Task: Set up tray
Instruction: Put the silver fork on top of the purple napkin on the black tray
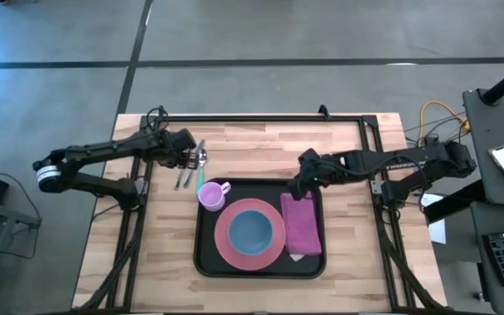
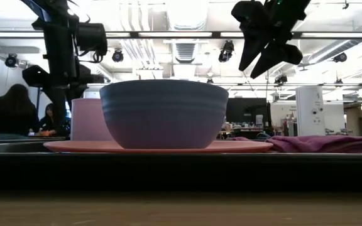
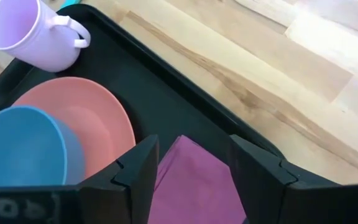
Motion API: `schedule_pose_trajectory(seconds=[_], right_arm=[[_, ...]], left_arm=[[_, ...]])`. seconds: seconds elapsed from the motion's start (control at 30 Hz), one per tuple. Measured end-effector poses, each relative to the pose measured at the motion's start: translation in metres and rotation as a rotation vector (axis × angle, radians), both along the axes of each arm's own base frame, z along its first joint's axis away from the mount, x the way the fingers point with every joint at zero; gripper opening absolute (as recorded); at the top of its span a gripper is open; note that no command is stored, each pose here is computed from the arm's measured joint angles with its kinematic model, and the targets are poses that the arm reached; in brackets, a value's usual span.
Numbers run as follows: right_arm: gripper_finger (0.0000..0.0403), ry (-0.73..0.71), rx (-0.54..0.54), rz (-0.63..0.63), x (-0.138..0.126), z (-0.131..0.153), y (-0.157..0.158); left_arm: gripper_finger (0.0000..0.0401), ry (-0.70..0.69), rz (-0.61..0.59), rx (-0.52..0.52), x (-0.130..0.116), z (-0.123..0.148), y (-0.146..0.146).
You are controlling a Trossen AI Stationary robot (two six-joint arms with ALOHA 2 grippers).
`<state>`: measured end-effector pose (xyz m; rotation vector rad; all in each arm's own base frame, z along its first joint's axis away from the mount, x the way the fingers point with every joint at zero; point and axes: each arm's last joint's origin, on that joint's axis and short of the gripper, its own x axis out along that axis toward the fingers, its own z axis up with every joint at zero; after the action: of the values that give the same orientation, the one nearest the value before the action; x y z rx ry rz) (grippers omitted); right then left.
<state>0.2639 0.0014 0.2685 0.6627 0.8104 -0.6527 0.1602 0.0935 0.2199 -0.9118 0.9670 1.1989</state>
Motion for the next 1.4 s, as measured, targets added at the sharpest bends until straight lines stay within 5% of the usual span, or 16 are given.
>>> schedule_pose_trajectory(seconds=[1.03,1.4], right_arm=[[0.0167,-0.002,0.024,-0.033,0.000,0.000,-0.009],[0.0167,0.003,0.020,-0.034,0.000,-0.001,-0.011]], left_arm=[[0.0102,-0.003,-0.048,0.020,-0.001,0.007,0.003],[0.0102,-0.014,0.066,0.069,-0.013,-0.019,0.020]])
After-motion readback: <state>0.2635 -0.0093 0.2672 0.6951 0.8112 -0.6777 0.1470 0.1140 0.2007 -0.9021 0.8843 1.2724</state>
